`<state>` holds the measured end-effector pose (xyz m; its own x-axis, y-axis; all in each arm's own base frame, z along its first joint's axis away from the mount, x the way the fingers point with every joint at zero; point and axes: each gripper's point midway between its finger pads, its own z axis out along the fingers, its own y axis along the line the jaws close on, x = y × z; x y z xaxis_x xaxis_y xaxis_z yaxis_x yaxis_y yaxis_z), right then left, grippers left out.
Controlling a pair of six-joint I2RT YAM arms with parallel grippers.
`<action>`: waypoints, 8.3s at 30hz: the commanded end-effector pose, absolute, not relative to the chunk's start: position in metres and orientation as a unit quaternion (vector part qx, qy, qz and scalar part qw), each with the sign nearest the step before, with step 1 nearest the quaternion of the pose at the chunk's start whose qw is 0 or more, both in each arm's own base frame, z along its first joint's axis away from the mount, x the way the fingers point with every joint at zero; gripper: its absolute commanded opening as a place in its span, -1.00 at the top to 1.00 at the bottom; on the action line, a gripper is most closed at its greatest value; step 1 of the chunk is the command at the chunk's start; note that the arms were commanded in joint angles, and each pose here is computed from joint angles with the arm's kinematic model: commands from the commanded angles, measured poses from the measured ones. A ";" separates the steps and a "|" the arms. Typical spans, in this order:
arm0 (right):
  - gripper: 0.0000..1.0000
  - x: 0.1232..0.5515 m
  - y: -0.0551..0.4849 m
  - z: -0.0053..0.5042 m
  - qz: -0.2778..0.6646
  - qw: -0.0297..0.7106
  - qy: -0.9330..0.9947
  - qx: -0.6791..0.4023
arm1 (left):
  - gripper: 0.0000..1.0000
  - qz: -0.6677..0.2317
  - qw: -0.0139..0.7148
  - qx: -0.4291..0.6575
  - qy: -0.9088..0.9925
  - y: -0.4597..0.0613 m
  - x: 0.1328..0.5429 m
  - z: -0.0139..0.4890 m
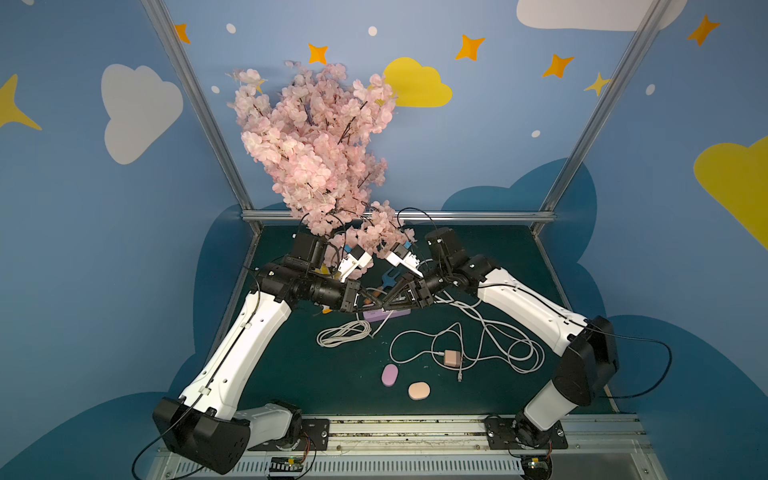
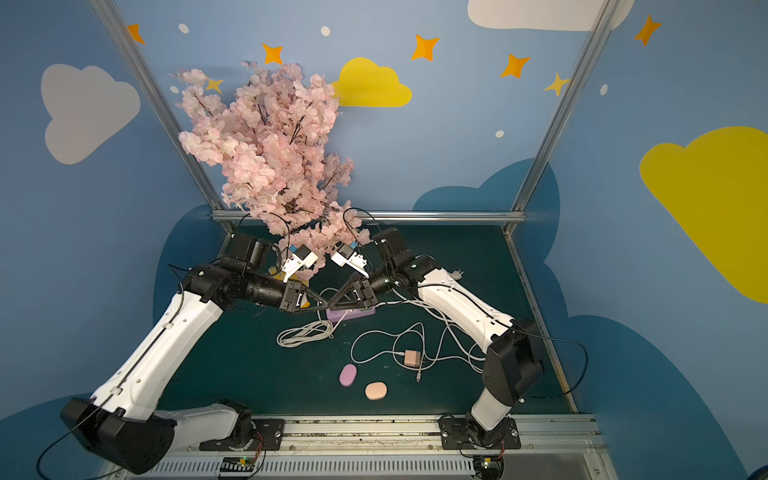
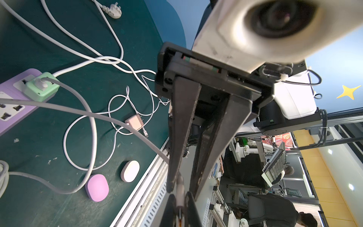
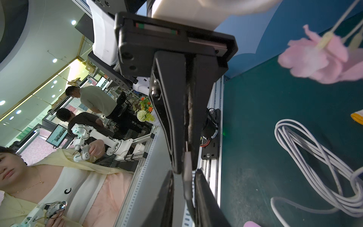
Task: Charge the bluetooth headset
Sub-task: Pick up the charging cable from the center of the board, then pick up the bluetooth headset from the center of the board, then insert the charging cable into the bluetooth headset.
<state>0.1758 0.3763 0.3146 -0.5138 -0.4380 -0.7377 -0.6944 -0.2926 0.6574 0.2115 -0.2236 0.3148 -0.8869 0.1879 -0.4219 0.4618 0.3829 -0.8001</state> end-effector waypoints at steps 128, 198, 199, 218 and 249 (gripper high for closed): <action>1.00 0.284 0.293 0.267 0.423 0.157 0.847 -0.279 | 0.80 -0.246 0.255 0.097 0.930 -0.181 0.169 0.207; 1.00 0.182 0.392 0.290 0.466 0.069 0.760 -0.448 | 0.94 -0.395 0.395 0.244 0.793 -0.196 0.213 0.300; 1.00 0.182 0.393 0.292 0.468 0.069 0.759 -0.447 | 0.93 -0.395 0.394 0.243 0.793 -0.195 0.213 0.300; 1.00 0.178 0.403 0.299 0.478 0.067 0.755 -0.444 | 0.93 -0.402 0.387 0.242 0.794 -0.196 0.212 0.301; 1.00 0.196 0.426 0.296 0.462 0.084 0.767 -0.438 | 0.93 -0.421 0.367 0.223 0.799 -0.199 0.209 0.296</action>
<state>0.1778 0.4000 0.2807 -0.6452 -0.6465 -0.4070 -0.6841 0.2517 0.6846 0.2321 -0.1798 0.2807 -0.6275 0.0387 -0.7776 0.5928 0.6713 -0.4449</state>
